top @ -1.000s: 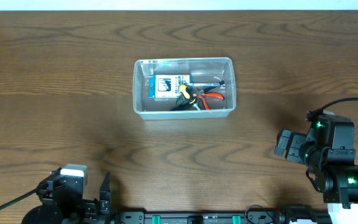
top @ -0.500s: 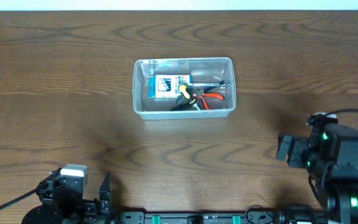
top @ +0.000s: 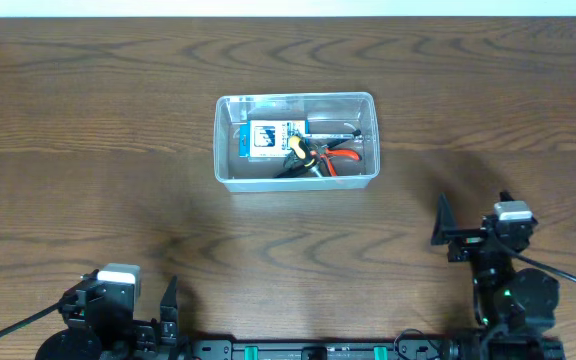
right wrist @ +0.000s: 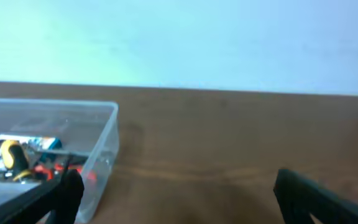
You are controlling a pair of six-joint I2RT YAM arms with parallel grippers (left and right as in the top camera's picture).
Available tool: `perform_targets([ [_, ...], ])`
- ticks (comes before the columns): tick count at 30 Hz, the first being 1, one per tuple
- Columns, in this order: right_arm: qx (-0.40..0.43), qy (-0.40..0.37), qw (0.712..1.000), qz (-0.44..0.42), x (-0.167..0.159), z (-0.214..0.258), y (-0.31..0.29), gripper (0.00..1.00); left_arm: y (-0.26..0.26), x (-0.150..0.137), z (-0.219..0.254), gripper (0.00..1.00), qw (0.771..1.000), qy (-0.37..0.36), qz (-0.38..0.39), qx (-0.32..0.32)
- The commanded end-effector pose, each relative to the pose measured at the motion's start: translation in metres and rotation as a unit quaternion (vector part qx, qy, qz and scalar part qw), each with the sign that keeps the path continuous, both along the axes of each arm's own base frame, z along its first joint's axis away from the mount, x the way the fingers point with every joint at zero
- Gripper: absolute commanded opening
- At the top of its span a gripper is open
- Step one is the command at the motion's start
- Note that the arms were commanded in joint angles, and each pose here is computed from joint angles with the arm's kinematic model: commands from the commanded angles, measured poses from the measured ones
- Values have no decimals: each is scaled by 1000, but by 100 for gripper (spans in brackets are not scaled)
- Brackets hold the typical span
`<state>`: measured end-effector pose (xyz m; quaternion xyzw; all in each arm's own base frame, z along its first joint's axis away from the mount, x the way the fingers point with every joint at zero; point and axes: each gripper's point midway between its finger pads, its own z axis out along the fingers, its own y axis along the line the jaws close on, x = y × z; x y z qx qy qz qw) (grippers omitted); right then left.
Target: Pack container
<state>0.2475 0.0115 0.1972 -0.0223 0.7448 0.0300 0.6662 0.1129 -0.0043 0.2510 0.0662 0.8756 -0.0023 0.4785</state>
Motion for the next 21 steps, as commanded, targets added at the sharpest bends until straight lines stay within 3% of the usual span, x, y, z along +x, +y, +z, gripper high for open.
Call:
perform_targets([
  [1,-24,-20,999,15,4,-15,6,99,2,0,-1,98,1000,0,5,1],
  [7,-82,-30,996,31,3,-38,11,99,2,0,-1,98,1000,0,5,1],
  [21,-70,-19,997,25,-1,-43,10,99,2,0,-1,98,1000,0,5,1],
])
